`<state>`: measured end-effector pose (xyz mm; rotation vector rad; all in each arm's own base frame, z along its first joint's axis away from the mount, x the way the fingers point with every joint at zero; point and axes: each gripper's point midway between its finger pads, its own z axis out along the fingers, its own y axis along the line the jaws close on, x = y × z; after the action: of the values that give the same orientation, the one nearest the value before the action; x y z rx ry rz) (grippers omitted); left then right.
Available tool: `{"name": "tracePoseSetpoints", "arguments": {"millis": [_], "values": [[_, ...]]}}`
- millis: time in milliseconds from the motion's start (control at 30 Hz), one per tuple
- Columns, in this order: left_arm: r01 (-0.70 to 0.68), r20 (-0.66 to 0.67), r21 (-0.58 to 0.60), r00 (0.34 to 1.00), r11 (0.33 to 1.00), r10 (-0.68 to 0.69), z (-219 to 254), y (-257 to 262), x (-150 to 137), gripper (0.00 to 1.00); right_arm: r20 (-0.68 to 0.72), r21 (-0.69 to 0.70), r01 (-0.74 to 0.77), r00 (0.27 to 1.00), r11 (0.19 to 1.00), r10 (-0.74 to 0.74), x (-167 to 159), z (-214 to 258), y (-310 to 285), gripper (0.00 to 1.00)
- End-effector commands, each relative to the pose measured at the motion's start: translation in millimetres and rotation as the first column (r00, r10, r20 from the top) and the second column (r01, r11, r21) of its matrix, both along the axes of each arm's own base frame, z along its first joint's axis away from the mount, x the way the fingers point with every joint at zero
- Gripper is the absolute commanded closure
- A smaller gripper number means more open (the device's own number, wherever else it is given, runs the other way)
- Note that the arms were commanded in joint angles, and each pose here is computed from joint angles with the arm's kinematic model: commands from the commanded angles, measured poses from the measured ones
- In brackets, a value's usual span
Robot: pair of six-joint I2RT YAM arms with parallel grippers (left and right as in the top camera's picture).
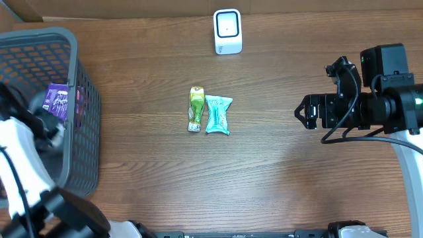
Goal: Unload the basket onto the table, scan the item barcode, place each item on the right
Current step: 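Reach the left gripper into the basket and grasp the white tube, then carry the white tube out and set it right of the mint pack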
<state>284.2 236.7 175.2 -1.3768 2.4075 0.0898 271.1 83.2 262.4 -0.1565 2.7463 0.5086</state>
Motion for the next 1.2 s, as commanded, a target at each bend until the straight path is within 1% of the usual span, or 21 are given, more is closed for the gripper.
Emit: {"name": "tracePoseSetpoints", "arguments": {"millis": [0, 67, 100, 167, 267, 333, 400, 533, 633, 733, 833, 900, 967, 1067, 1167], "values": [[0.095, 0.204, 0.210, 0.969, 0.973, -0.139, 115.6, -11.3, 12.5, 0.96, 0.036, 0.000, -0.001, 0.999, 1.000, 0.001, 3.5, 7.7, 0.9, 0.00], [0.136, 0.258, 0.291, 0.942, 0.947, -0.214, 158.5, -27.2, 13.5, 0.96, 0.040, 0.000, -0.001, 0.999, 1.000, 0.001, 4.4, 8.1, 1.0, 0.00], [0.182, 0.283, 0.337, 0.916, 0.924, -0.284, 180.2, -41.9, 16.0, 0.96, 0.042, 0.000, -0.001, 0.999, 1.000, 0.001, 4.6, 8.2, 1.0, 0.00], [0.263, 0.315, 0.403, 0.860, 0.877, -0.402, 208.3, -72.7, 20.1, 0.96, 0.046, 0.000, -0.001, 0.999, 1.000, 0.001, 5.4, 8.6, 1.0, 0.00], [0.394, 0.324, 0.430, 0.773, 0.813, -0.546, 220.0, -125.9, 26.6, 0.96, 0.055, 0.001, -0.001, 0.999, 1.000, 0.001, 7.4, 9.4, 1.2, 0.00], [0.527, 0.295, 0.392, 0.705, 0.754, -0.646, 208.2, -172.5, 33.1, 0.96, 0.059, 0.002, -0.001, 0.998, 1.000, 0.001, 8.4, 9.9, 1.4, 0.00], [0.630, 0.263, 0.350, 0.644, 0.694, -0.718, 191.7, -208.3, 39.9, 0.96, 0.059, 0.002, -0.001, 0.998, 1.000, 0.001, 8.4, 9.9, 1.4, 0.00], [0.809, 0.184, 0.241, 0.504, 0.536, -0.844, 139.8, -283.7, 55.8, 0.96, 0.059, 0.002, -0.001, 0.998, 1.000, 0.001, 8.3, 9.9, 1.3, 0.00], [0.884, 0.158, 0.131, 0.429, 0.449, -0.889, 91.9, -340.0, 65.9, 0.96, 0.056, 0.001, -0.001, 0.998, 1.000, 0.001, 7.7, 9.6, 1.3, 0.00], [0.925, 0.172, 0.012, 0.373, 0.381, -0.912, 47.5, -394.2, 71.6, 0.96, 0.053, 0.001, -0.001, 0.999, 1.000, 0.001, 7.1, 9.3, 1.2, 0.00], [0.934, 0.183, -0.094, 0.356, 0.344, -0.916, 3.1, -445.8, 77.2, 0.96, 0.051, 0.001, -0.001, 0.999, 1.000, 0.001, 6.6, 9.0, 1.2, 0.00], [0.934, 0.174, -0.141, 0.351, 0.329, -0.920, -31.5, -480.6, 82.1, 0.96, 0.048, 0.001, -0.001, 0.999, 1.000, 0.001, 6.0, 8.8, 1.1, 0.00], [0.940, 0.172, -0.158, 0.326, 0.301, -0.929, -54.4, -503.7, 83.2, 0.96, 0.046, 0.000, -0.001, 0.999, 1.000, 0.001, 5.4, 8.5, 1.1, 0.00], [0.932, 0.143, -0.201, 0.332, 0.301, -0.932, -88.0, -524.8, 79.1, 0.96, 0.037, -0.001, -0.001, 0.999, 1.000, 0.001, 3.6, 7.7, 0.9, 0.00], [0.916, 0.090, -0.250, 0.344, 0.313, -0.935, -116.5, -529.6, 71.5, 0.96, 0.028, -0.001, -0.001, 1.000, 1.000, 0.001, 1.6, 6.8, 0.7, 0.00]]}}
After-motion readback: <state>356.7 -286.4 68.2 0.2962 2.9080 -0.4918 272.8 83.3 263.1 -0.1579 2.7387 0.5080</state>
